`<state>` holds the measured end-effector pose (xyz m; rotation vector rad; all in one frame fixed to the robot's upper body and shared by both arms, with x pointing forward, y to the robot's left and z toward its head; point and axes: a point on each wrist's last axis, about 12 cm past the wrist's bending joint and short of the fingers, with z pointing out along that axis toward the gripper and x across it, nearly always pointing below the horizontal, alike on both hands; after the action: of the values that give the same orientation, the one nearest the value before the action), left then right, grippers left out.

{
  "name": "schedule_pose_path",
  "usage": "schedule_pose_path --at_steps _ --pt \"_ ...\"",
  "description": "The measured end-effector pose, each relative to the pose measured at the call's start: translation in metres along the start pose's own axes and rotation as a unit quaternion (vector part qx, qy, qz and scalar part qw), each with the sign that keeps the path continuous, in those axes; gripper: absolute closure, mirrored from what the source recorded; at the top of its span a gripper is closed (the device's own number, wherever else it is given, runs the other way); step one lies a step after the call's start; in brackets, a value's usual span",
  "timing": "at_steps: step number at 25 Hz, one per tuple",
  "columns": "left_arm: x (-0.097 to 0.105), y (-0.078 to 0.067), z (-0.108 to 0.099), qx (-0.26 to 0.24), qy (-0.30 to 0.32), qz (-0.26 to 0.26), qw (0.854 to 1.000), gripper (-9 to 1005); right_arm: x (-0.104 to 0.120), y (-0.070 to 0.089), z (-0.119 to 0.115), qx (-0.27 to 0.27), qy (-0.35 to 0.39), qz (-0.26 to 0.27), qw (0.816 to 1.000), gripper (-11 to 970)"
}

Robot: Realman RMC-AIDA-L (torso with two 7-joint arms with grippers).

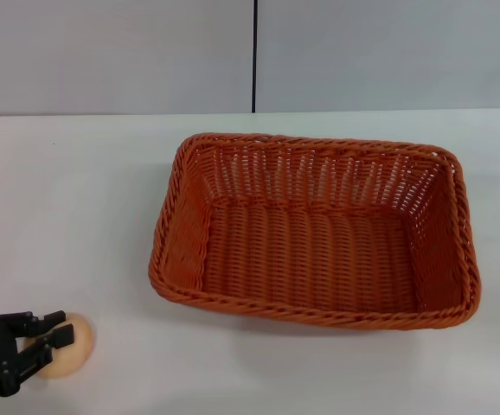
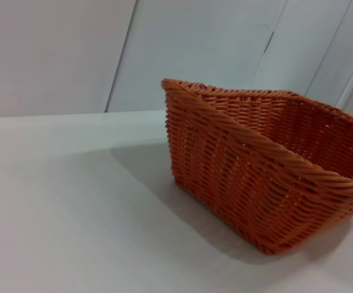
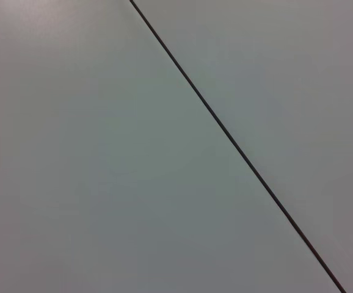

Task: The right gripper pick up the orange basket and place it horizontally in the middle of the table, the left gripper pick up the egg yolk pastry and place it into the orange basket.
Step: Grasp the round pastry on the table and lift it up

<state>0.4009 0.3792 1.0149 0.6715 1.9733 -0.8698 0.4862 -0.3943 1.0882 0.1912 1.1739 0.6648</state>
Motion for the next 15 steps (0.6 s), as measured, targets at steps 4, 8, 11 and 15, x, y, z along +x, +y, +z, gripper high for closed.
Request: schedule_pose_path --at_steps 4,8,11,15 --pt "0.0 0.0 0.0 -0.003 0.0 0.002 1.0 798 0.0 0.0 -0.001 0.002 0.001 0.0 1.0 518" --pt "0.0 0.002 0.0 -0.007 0.0 0.003 1.0 857 0.0 -0.001 -0.001 0.005 0.002 0.0 1.0 518" --pt "-0.003 0.003 -0.001 -0.013 -0.01 0.003 1.0 870 0.0 -0.001 -0.001 0.006 0.002 0.0 1.0 518" --pt "-0.012 0.007 -0.009 -0.036 -0.06 0.0 0.998 888 0.0 -0.002 -0.002 0.007 0.003 0.0 1.0 518"
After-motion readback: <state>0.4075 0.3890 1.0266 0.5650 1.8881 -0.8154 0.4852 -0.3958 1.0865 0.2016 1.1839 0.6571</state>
